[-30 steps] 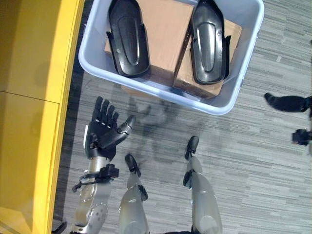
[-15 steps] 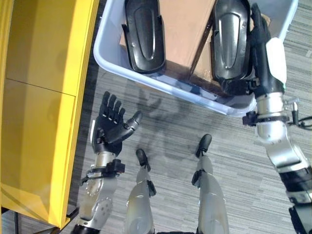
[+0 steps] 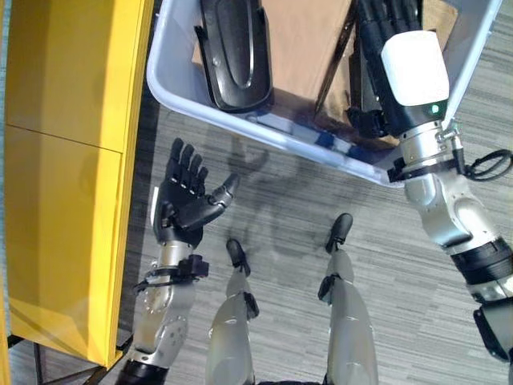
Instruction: Move parts from the plastic box to the shelf.
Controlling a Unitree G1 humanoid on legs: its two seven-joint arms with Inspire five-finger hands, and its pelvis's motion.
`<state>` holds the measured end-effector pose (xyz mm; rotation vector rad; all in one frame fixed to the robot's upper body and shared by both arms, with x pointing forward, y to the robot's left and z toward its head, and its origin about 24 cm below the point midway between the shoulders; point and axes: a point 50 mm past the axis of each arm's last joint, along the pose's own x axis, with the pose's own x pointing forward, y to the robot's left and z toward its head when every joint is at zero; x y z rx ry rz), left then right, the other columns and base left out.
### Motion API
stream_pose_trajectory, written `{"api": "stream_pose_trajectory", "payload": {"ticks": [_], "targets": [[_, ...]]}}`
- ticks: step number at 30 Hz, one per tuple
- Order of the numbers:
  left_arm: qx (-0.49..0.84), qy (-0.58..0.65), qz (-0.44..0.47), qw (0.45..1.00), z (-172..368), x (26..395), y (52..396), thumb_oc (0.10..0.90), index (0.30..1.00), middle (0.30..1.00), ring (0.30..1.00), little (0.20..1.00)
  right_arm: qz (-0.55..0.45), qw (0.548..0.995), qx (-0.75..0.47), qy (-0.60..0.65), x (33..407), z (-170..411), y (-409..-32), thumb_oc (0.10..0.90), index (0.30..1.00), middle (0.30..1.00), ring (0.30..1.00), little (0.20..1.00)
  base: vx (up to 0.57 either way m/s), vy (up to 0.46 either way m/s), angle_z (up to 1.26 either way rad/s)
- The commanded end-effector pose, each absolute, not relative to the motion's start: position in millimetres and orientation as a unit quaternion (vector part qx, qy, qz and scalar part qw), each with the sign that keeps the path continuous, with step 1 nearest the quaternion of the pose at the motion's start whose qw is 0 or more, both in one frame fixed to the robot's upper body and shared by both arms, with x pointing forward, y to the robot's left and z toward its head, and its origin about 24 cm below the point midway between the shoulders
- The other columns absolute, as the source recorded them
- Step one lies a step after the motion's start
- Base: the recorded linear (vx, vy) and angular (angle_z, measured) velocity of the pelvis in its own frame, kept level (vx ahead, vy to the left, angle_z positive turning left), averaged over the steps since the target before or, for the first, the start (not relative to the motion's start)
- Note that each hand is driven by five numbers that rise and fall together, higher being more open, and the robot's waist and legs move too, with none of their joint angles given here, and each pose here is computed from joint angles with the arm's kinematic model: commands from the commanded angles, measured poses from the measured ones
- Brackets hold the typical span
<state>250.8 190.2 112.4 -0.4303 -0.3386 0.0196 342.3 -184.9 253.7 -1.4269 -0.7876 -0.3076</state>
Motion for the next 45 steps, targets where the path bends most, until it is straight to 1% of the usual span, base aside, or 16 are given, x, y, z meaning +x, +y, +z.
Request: {"api": "stream_pose_trajectory", "payload": {"ticks": [1,5,6,9,14,24,27,31,34,39,40,41,42,43,44,45], "targets": [[-0.207,-0.264,-0.007,0.942,144.0,236.8,187.8,0.900,1.000,1.000,1.000,1.000,-0.187,0.599,-0.636,-0.449,326.5,317.2,-174.2,0.900,1.000,1.000,1.000,1.000,0.00,0.000,0.00],[-0.207,-0.264,-0.006,0.942,143.8,238.6,186.1,0.900,1.000,1.000,1.000,1.000,-0.202,0.621,-0.622,-0.431,332.0,312.3,-183.1,0.900,1.000,1.000,1.000,1.000,0.00,0.000,0.00],[-0.207,-0.264,-0.006,0.942,143.4,239.4,185.4,0.900,1.000,1.000,1.000,1.000,-0.209,0.634,-0.613,-0.422,334.7,309.3,-187.1,0.900,1.000,1.000,1.000,1.000,0.00,0.000,0.00],[-0.207,-0.262,-0.005,0.943,142.4,240.1,184.3,0.900,1.000,1.000,1.000,1.000,-0.217,0.644,-0.606,-0.413,337.2,305.7,-190.6,0.900,1.000,1.000,1.000,1.000,0.00,0.000,0.00],[-0.209,-0.261,-0.005,0.943,141.8,241.3,183.2,0.900,1.000,1.000,1.000,1.000,-0.240,0.654,-0.602,-0.390,343.6,302.8,-201.4,0.900,1.000,1.000,1.000,1.000,0.00,0.000,0.00],[-0.210,-0.262,-0.006,0.942,141.3,241.2,181.9,0.900,1.000,1.000,1.000,1.000,-0.295,0.653,-0.600,-0.355,351.7,306.0,-225.0,0.900,1.000,1.000,1.000,1.000,0.00,0.000,0.00],[-0.210,-0.260,-0.007,0.942,140.8,241.6,180.9,0.900,1.000,1.000,1.000,1.000,-0.299,0.663,-0.592,-0.347,354.7,303.7,-227.4,0.900,1.000,1.000,1.000,1.000,0.00,0.000,0.00],[-0.211,-0.259,-0.007,0.942,139.6,241.4,181.1,0.900,1.000,1.000,1.000,1.000,-0.308,0.662,-0.600,-0.327,359.9,302.9,-234.7,0.900,1.000,1.000,1.000,1.000,0.00,0.000,0.00],[-0.211,-0.262,-0.008,0.942,140.8,242.2,180.5,0.900,1.000,1.000,1.000,1.000,-0.314,0.673,-0.594,-0.311,366.3,304.3,-239.6,0.900,1.000,1.000,1.000,1.000,0.02,0.008,0.01],[-0.214,-0.263,-0.015,0.941,141.0,243.1,178.5,0.900,1.000,1.000,1.000,1.000,-0.296,0.694,-0.601,-0.266,380.2,291.1,-242.9,0.900,1.000,1.000,1.000,1.000,0.00,-0.002,0.00],[-0.218,-0.257,-0.017,0.941,138.7,244.1,175.9,0.900,1.000,1.000,1.000,1.000,-0.279,0.723,-0.593,-0.220,389.4,273.8,-246.9,0.755,0.797,0.797,0.797,0.797,0.06,0.006,-0.01],[-0.220,-0.255,-0.018,0.942,138.2,244.5,175.3,0.900,1.000,1.000,1.000,1.000,-0.276,0.731,-0.588,-0.207,391.3,269.2,-249.0,0.565,0.531,0.531,0.531,0.531,0.06,0.015,0.02],[-0.221,-0.254,-0.020,0.941,138.3,245.0,174.6,0.900,1.000,1.000,1.000,1.000,-0.273,0.740,-0.584,-0.192,393.3,263.3,-251.4,0.400,0.300,0.300,0.300,0.300,0.00,0.001,0.03],[-0.221,-0.255,-0.020,0.941,138.3,245.1,174.7,0.900,1.000,1.000,1.000,1.000,-0.272,0.741,-0.583,-0.192,393.5,263.6,-251.3,0.400,0.300,0.300,0.300,0.300,0.00,0.005,0.09],[-0.225,-0.250,-0.024,0.941,137.2,245.8,172.4,0.900,1.000,1.000,1.000,1.000,-0.258,0.756,-0.582,-0.154,397.5,246.6,-255.5,0.400,0.300,0.300,0.300,0.300,0.00,0.000,0.08],[-0.226,-0.250,-0.023,0.941,137.1,245.5,172.6,0.900,1.000,1.000,1.000,1.000,-0.254,0.758,-0.583,-0.145,398.2,241.3,-256.5,0.400,0.300,0.300,0.300,0.300,-0.01,0.002,0.14]]}}
